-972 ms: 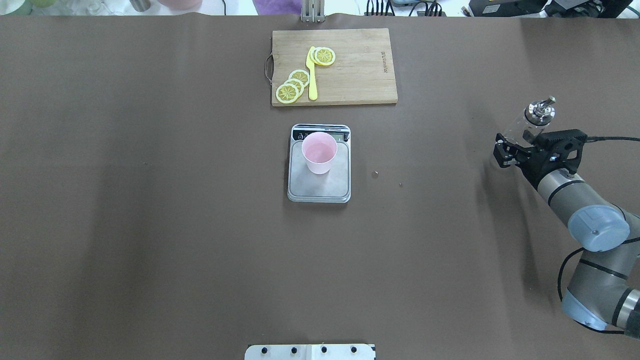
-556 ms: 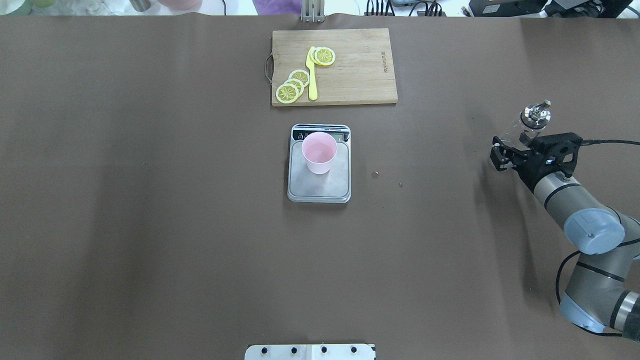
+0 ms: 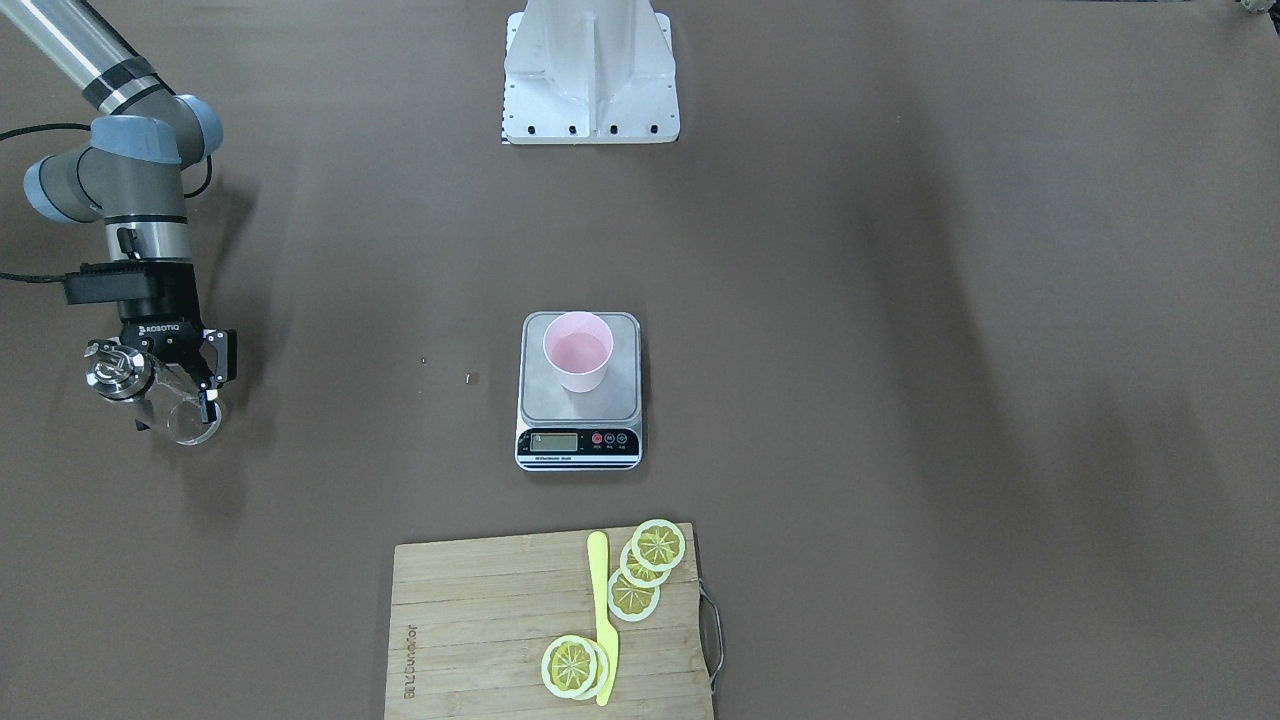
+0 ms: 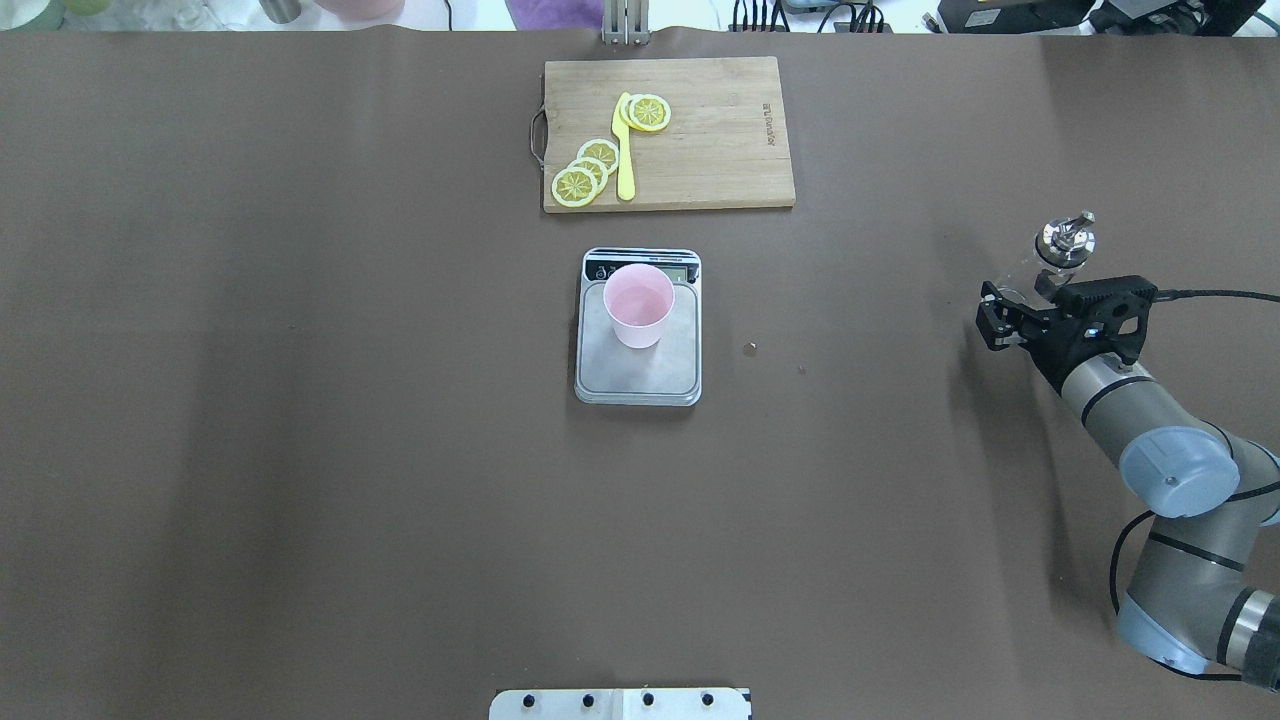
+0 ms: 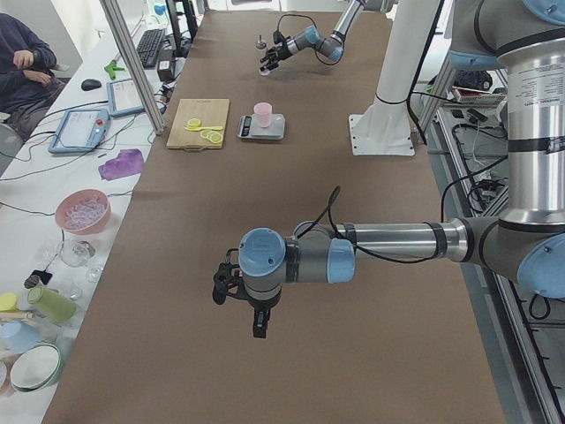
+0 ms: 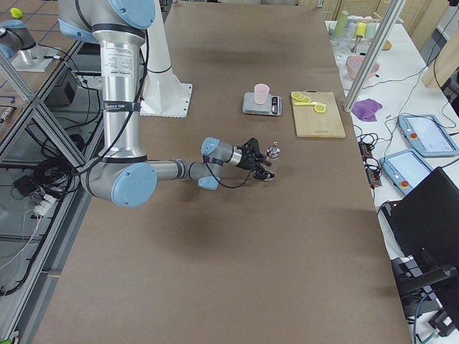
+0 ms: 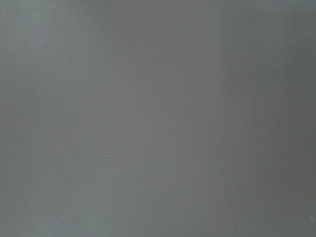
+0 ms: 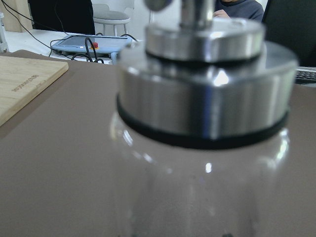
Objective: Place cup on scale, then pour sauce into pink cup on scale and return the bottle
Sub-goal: 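Lower the upright sauce bottle onto the table beside the scale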
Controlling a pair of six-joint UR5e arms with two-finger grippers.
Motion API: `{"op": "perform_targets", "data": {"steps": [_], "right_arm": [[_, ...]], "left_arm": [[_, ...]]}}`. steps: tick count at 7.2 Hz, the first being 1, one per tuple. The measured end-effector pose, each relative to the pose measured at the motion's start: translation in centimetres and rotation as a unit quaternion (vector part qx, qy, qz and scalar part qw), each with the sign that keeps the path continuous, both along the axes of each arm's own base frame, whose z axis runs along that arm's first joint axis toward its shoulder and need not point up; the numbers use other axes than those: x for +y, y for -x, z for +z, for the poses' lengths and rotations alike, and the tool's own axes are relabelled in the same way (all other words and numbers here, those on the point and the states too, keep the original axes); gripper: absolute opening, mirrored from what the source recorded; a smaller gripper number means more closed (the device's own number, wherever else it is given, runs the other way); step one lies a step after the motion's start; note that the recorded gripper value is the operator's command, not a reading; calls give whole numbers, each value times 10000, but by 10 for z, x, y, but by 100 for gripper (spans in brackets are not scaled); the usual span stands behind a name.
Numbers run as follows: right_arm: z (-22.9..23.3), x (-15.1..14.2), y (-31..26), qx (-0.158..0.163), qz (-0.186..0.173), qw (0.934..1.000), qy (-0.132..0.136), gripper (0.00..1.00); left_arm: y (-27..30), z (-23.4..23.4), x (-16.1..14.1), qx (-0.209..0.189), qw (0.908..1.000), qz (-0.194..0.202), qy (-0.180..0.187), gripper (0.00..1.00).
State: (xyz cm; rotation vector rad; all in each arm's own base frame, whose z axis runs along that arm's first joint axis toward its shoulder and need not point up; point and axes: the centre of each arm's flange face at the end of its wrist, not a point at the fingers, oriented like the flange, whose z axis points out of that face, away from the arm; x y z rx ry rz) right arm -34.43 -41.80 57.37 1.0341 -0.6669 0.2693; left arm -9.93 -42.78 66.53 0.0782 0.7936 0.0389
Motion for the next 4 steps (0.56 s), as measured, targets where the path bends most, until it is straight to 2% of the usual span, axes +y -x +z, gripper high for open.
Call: {"op": "perform_targets", "data": {"steps": [1, 2, 4], "right_arm": [[2, 1, 1, 12, -8, 10000, 7, 0], [2, 1, 1, 1, -5, 10000, 16, 99], [2, 2, 4, -248, 142, 9995, 103, 100]], "left_arm": [[0, 0, 0, 0, 10000, 1, -3, 98], [0, 0, 0, 0, 10000, 2, -5, 98], [0, 0, 0, -1, 10000, 4, -7, 98]]}}
